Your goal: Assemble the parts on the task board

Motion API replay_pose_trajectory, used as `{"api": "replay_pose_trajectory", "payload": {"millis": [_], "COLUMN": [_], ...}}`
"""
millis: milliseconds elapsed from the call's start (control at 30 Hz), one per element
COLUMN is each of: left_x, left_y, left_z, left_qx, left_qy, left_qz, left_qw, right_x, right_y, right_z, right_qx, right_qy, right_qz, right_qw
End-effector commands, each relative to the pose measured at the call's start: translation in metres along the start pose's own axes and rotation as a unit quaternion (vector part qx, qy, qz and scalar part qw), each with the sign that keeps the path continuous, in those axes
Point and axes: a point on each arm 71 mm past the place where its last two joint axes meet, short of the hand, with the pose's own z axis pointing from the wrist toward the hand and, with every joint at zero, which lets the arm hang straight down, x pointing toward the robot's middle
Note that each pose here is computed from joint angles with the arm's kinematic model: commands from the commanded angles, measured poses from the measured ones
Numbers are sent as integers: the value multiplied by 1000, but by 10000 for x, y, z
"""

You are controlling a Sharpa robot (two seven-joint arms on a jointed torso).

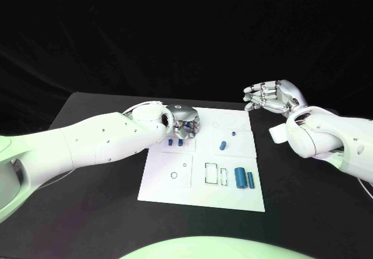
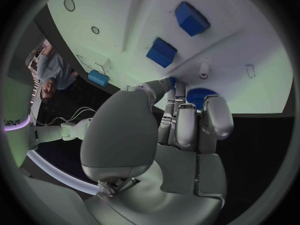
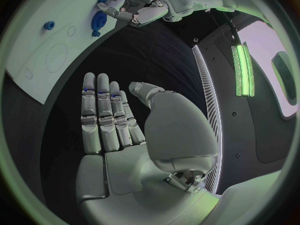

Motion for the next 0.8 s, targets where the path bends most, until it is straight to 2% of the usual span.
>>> {"api": "replay_pose_trajectory", "payload": {"millis": [33,567,800], "left_x": [-3,-25,-33], "left_y": [-9,24,50], "left_z": [1,-38,-85], "left_qx": [4,3,4], "left_qy": [-15,-45,-57], "left_qz": [-12,-30,-38], "left_qw": [1000,999,998], "right_x": [18,12,10], "right_y": [9,7,7], "right_z": [-2,-2,-2], "right_qx": [-5,-5,-5], "right_qy": [8,7,6], "right_qz": [-2,-3,-3], "right_qw": [1000,1000,1000]}}
